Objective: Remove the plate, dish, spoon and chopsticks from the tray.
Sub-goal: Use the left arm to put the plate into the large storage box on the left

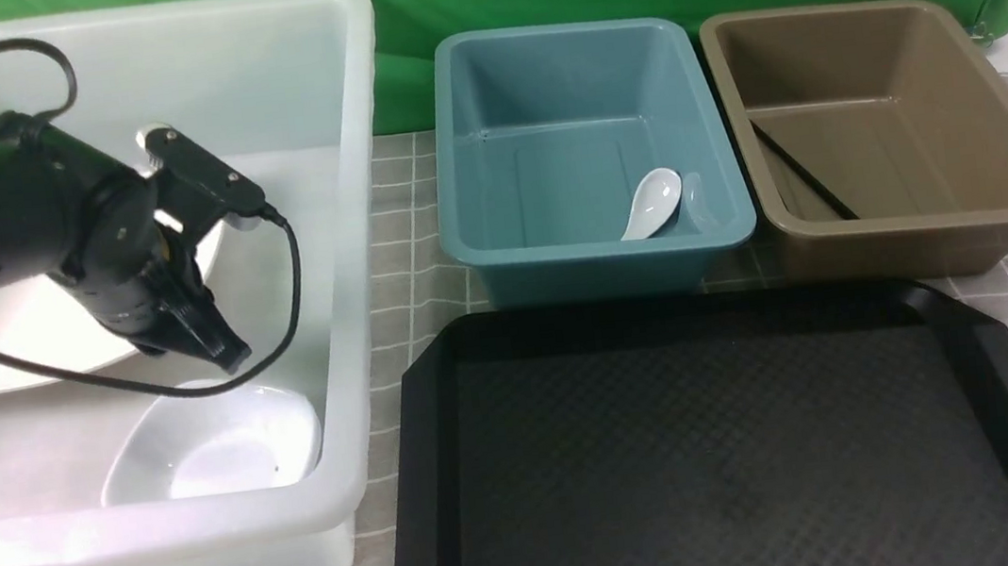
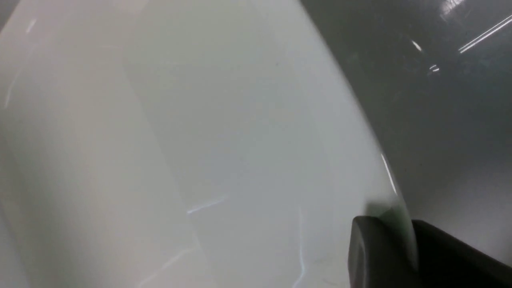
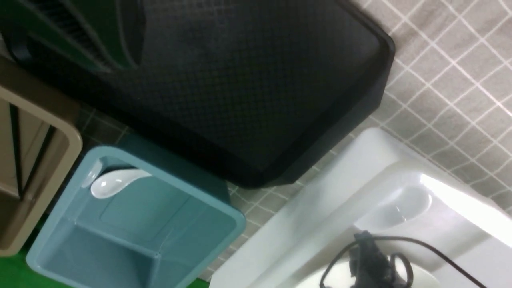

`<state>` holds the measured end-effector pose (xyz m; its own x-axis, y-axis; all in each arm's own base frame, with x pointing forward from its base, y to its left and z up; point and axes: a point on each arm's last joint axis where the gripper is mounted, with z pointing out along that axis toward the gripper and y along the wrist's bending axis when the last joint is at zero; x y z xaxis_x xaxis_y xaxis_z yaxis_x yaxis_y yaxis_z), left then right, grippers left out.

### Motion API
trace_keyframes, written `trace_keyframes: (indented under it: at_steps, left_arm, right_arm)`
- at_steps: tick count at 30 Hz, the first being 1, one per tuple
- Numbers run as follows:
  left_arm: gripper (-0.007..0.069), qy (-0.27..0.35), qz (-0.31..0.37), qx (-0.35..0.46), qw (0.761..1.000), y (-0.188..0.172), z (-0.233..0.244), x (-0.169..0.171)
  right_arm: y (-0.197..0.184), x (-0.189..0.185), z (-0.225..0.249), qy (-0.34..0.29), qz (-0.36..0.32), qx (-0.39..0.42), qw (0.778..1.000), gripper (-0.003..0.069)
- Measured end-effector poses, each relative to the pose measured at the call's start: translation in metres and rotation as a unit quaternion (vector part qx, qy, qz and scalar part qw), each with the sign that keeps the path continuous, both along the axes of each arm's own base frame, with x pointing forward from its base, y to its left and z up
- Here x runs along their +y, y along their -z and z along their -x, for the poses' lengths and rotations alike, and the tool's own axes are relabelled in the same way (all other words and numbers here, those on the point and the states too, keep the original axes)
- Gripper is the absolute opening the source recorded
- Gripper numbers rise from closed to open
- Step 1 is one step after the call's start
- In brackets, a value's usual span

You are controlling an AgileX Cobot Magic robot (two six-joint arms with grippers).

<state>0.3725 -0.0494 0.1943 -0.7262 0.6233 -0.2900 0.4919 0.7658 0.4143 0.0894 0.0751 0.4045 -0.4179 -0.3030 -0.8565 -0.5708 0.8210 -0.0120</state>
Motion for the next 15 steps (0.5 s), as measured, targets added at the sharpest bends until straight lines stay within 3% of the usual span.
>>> trace_keyframes:
  at_steps: [8,15]
  left_arm:
    - [0.0250,-0.008,0.007,0.018,1.000,0.011,-0.001,-0.001]
    - [0.0292,-0.029,0.032,0.028,0.999,0.010,0.002,-0.004]
  right_arm:
    - [0.003,0.001,0.003,-0.010,-0.002,0.021,1.000,0.0029]
    - [0.003,0.003,0.005,-0.022,-0.004,0.029,0.999,0.0036]
